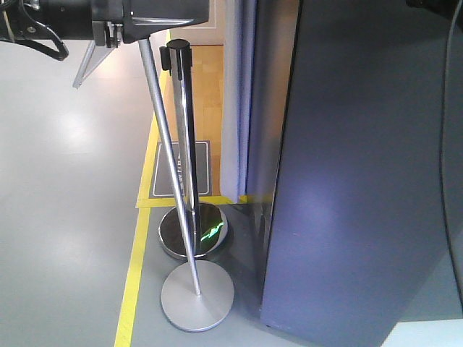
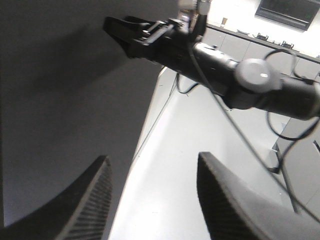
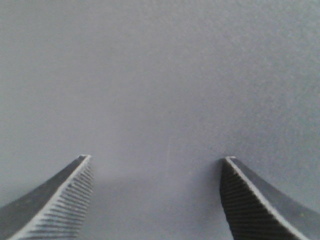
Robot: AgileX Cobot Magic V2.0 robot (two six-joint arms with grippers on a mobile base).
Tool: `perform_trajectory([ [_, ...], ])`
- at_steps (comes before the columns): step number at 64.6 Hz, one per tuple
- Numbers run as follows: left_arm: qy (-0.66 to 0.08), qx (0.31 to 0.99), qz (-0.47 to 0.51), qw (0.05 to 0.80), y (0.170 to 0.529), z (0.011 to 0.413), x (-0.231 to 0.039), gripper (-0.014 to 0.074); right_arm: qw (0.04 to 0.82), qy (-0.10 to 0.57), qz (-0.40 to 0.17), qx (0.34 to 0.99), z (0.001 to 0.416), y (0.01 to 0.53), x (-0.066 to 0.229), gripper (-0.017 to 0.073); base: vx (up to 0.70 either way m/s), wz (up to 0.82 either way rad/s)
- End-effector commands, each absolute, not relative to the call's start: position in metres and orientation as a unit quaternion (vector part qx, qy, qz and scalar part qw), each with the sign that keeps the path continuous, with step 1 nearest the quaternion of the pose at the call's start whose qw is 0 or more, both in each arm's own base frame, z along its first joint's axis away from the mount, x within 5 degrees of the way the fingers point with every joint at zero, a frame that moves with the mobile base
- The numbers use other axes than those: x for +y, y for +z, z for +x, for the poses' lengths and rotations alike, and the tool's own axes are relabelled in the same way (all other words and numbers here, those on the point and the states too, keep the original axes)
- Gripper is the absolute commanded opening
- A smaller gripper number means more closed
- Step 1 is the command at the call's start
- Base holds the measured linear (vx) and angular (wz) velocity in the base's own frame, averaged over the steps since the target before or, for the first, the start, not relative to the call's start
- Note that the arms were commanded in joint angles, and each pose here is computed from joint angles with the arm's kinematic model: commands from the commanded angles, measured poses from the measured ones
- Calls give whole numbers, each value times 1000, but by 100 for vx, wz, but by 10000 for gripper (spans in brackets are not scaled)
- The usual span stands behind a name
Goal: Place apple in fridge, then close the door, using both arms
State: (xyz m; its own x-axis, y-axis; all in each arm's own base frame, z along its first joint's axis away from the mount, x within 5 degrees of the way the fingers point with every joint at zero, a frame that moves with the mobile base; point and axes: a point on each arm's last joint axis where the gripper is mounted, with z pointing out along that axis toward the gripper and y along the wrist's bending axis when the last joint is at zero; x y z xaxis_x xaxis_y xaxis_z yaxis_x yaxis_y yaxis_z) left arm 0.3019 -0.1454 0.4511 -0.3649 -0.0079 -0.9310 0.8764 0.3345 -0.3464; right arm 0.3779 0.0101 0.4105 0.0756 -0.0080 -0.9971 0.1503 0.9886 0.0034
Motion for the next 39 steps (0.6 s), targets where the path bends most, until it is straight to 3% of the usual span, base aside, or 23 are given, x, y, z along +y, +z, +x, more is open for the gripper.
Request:
perform_trajectory([
  [1,-486,646,312,499,477,289,-142,382,743,-88,86,658,384,422,-9,518,0,0],
  [21,-480,648,301,509,478,292,-141,382,713,-73,87,692,416,408,-44,518,0,0],
  [39,-478,649,299,510,477,292,-141,382,691,-16,61,720,442,397,-52,518,0,0],
])
